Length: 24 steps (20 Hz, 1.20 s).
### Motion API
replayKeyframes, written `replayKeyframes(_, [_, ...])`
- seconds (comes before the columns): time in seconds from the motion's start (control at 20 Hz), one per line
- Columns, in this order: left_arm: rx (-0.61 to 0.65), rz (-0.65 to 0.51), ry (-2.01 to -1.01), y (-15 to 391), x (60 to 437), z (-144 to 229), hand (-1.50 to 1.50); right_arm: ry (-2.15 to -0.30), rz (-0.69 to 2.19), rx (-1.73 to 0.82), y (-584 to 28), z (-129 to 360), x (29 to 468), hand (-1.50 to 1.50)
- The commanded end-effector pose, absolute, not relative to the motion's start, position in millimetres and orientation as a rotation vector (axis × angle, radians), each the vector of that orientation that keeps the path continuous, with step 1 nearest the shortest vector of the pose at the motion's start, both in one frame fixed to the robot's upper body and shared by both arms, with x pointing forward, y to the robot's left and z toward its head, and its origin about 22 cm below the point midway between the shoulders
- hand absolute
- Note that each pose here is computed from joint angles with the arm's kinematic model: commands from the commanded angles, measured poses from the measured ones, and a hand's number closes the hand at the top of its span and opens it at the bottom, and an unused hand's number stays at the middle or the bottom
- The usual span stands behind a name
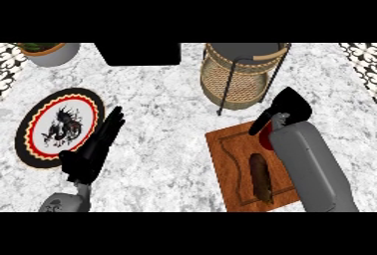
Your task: Pick the can from the cutting board and place it in the tiered basket
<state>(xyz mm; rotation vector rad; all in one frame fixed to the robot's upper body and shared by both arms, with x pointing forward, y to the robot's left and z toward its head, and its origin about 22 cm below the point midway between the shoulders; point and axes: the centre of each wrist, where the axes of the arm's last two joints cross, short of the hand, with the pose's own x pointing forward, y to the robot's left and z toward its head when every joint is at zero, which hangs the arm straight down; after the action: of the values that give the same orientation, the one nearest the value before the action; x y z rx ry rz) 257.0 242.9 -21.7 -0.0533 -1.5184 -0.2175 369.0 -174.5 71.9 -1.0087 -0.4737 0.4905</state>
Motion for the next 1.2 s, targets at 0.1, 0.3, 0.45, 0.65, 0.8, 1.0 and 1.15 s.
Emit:
replayKeyframes(0.1, [-0.074, -0.222, -1.516, 249, 251, -17, 0.0, -0.262, 0.361, -1.026, -168, 56, 346, -1.5])
replayKeyframes(0.3, [-0.062, -0.218, -1.525, 238, 253, -13, 0.0, -0.256, 0.379, -1.019, -179, 52, 334, -1.5])
replayKeyframes(0.45, [-0.055, -0.209, -1.545, 232, 262, -16, 0.0, -0.256, 0.366, -1.019, -164, 53, 335, -1.5])
replayKeyframes(0.65, [-0.069, -0.213, -1.531, 226, 276, -19, 0.0, -0.278, 0.362, -1.005, -175, 44, 334, -1.5])
replayKeyframes(0.8, [-0.08, -0.227, -1.536, 243, 281, -17, 0.0, -0.42, 0.322, -1.009, -178, 33, 321, 1.5])
replayKeyframes(1.0, [-0.072, -0.247, -1.532, 222, 263, -24, 0.0, -0.475, 0.36, -1.088, -172, 47, 334, 1.5])
replayKeyframes(1.15, [-0.076, -0.245, -1.537, 228, 270, -20, 0.0, -0.493, 0.367, -1.085, -170, 50, 341, 1.5])
